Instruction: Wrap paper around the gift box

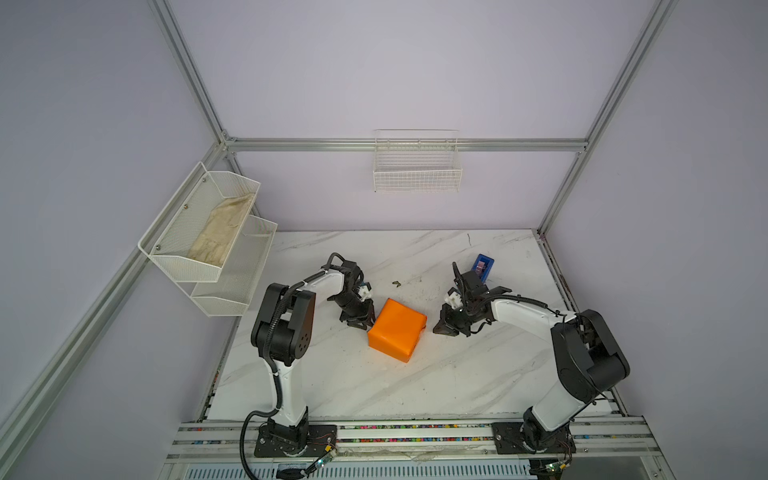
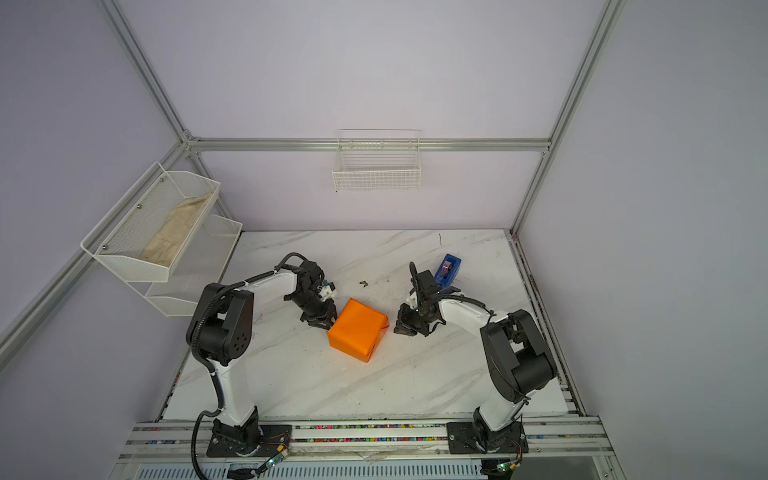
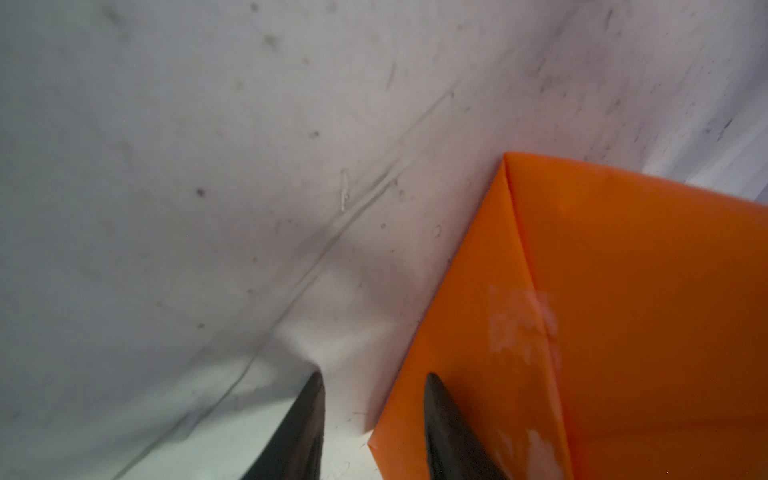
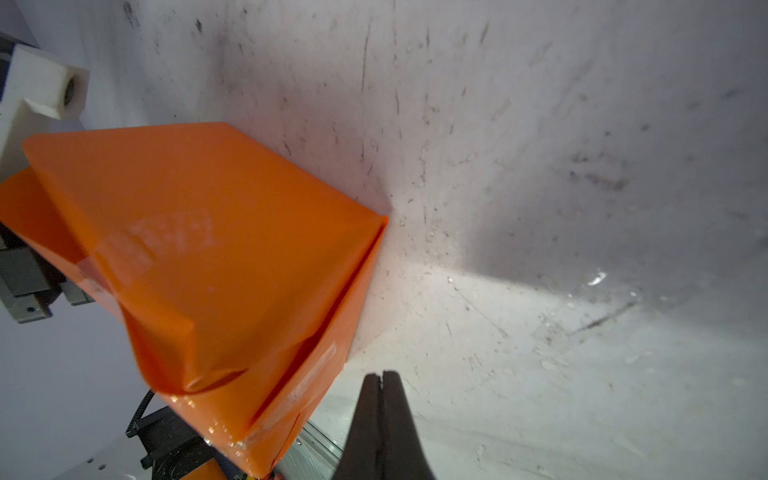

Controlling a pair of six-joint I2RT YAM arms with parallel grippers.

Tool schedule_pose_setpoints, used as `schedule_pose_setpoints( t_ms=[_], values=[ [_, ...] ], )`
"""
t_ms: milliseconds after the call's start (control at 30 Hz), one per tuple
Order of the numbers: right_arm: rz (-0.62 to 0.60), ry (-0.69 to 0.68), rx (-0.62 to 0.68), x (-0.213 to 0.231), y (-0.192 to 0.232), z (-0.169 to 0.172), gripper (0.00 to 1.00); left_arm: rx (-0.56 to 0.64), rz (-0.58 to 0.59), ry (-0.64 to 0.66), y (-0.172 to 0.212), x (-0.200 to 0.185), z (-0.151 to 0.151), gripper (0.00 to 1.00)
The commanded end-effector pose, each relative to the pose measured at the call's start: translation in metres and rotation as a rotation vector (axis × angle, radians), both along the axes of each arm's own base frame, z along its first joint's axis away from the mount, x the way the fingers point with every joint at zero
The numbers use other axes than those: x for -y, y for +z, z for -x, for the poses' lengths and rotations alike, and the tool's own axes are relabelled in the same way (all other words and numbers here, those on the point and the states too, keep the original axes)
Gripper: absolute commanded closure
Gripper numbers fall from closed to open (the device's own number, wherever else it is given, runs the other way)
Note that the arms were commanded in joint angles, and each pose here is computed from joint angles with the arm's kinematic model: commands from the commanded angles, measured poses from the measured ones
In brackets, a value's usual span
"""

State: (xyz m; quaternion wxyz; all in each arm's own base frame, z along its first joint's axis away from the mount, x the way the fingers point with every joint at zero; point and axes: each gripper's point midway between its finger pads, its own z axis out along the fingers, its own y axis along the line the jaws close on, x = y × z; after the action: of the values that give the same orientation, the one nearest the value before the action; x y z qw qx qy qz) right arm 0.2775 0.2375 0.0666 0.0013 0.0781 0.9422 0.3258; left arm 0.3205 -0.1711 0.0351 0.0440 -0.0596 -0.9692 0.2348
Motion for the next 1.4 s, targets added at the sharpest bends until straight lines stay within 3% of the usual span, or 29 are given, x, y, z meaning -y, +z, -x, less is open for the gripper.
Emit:
schedule_pose_setpoints(
  t_ms=[0, 133, 300, 433, 633, 867, 1033, 1367],
  values=[
    [-0.014, -0.022, 0.027, -0.002, 0.006, -0.003, 1.0, 0.09, -0.008, 0.063, 0.023, -0.02, -0.008, 0.61],
    [-0.061, -0.051, 0.054, -0.007, 0.024, 0.003, 0.96, 0.18, 0.029, 0.12, 0.061, -0.029, -0.01, 0.58],
    [-0.174, -0.084, 0.061, -0.032, 0.042, 0.02, 0.59, 0.236, 0.214, 0.075, 0.104, -0.002, 0.003, 0.51],
    [-0.272, -0.108, 0.057, -0.053, 0.045, 0.026, 0.43, 0.202, 0.243, 0.039, 0.097, 0.012, 0.011, 0.48],
    [-0.277, -0.119, 0.047, -0.069, 0.035, 0.023, 0.43, 0.132, 0.224, 0.013, 0.067, 0.022, 0.019, 0.51],
    [-0.245, -0.131, 0.09, -0.077, 0.033, -0.001, 0.56, 0.154, 0.225, 0.019, 0.064, 0.026, 0.001, 0.54],
    [-0.211, -0.133, 0.114, -0.081, 0.027, -0.032, 0.61, 0.177, 0.223, 0.031, 0.065, 0.029, -0.024, 0.55],
    [-0.158, -0.165, 0.187, -0.048, 0.016, -0.124, 0.64, 0.231, 0.21, 0.057, 0.064, 0.034, -0.083, 0.56]
  ],
)
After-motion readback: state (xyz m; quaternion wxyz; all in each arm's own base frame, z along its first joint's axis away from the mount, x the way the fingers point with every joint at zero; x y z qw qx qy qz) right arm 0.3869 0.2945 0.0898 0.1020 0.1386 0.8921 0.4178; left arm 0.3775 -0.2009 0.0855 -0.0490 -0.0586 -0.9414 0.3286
